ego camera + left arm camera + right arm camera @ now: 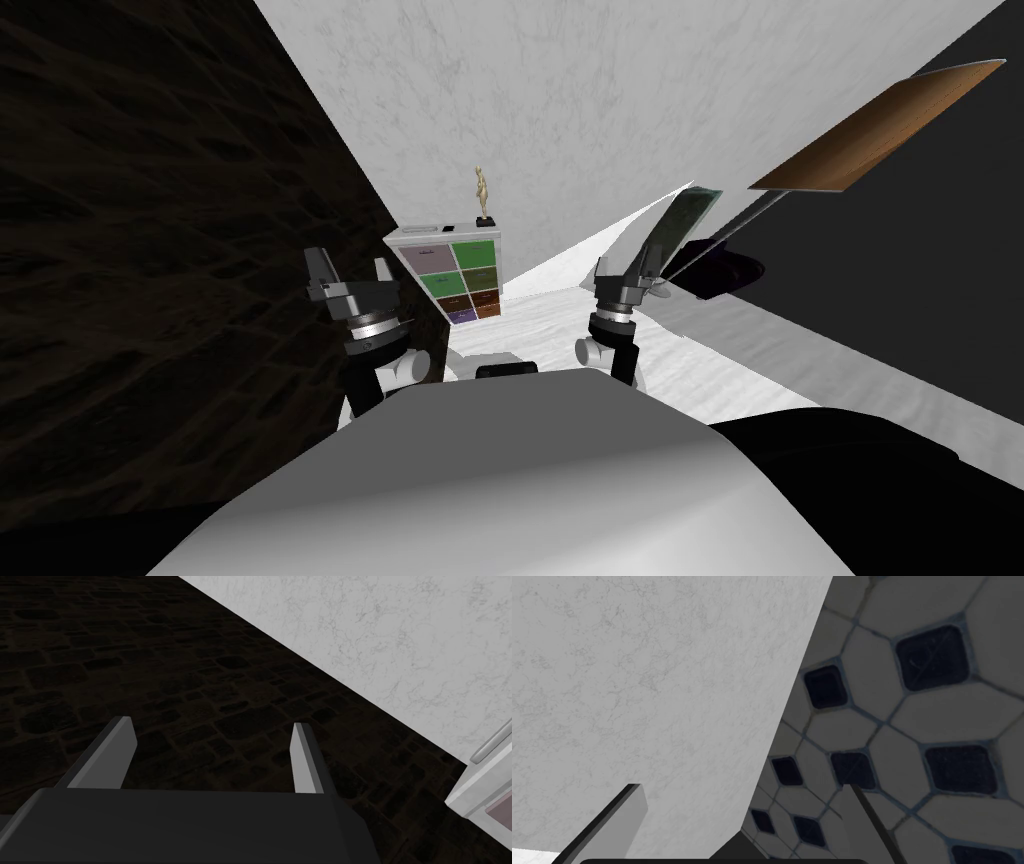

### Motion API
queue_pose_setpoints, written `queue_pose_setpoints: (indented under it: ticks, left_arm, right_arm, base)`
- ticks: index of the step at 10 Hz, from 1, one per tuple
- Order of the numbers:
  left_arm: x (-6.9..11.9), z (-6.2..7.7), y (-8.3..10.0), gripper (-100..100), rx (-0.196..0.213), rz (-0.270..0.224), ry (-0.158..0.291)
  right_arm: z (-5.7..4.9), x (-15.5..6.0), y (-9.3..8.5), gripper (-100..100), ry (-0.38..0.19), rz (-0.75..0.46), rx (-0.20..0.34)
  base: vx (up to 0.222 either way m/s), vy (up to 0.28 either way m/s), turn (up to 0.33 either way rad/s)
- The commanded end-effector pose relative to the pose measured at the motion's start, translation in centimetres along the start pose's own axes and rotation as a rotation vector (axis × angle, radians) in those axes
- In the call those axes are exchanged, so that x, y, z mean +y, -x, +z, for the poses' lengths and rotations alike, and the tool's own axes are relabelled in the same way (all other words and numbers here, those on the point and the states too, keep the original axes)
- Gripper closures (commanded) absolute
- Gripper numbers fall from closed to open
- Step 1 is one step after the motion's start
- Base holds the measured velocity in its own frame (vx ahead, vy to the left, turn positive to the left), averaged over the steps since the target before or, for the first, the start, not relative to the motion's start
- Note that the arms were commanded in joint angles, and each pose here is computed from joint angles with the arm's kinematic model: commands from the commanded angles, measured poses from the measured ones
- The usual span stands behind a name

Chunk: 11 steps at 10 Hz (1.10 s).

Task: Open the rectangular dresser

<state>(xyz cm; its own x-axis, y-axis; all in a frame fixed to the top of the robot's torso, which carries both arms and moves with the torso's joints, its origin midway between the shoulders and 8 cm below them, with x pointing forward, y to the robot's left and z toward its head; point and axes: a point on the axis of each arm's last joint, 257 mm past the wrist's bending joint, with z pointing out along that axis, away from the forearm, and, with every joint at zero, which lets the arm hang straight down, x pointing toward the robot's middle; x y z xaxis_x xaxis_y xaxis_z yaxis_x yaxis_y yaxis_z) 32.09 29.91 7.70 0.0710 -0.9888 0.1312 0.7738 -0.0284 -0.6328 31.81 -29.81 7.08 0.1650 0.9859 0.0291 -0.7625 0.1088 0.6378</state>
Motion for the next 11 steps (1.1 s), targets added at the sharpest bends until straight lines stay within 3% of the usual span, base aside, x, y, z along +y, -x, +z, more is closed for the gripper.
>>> queue_pose_setpoints:
  ticks: [1, 9, 10, 11]
  left_arm:
    - [0.00, 0.00, 0.00, 0, 0.000, 0.000, 0.000]
    - [-0.02, 0.01, 0.00, 0, 0.000, 0.000, 0.000]
    - [0.49, -0.06, -0.35, -100, 0.030, 0.008, 0.012]
    - [0.98, -0.15, -0.53, -100, 0.049, 0.013, 0.023]
  right_arm:
    - [0.00, 0.00, 0.00, 0, 0.000, 0.000, 0.000]
    - [0.01, 0.02, 0.00, 0, 0.000, 0.000, 0.000]
    - [0.01, 0.02, 0.00, 0, 0.000, 0.000, 0.000]
    - [0.00, 0.00, 0.00, 0, 0.000, 0.000, 0.000]
  base:
    - [0.000, 0.000, 0.000]
    - [0.000, 0.000, 0.000]
    - [0.024, -0.005, -0.002]
    - [0.041, -0.011, -0.003]
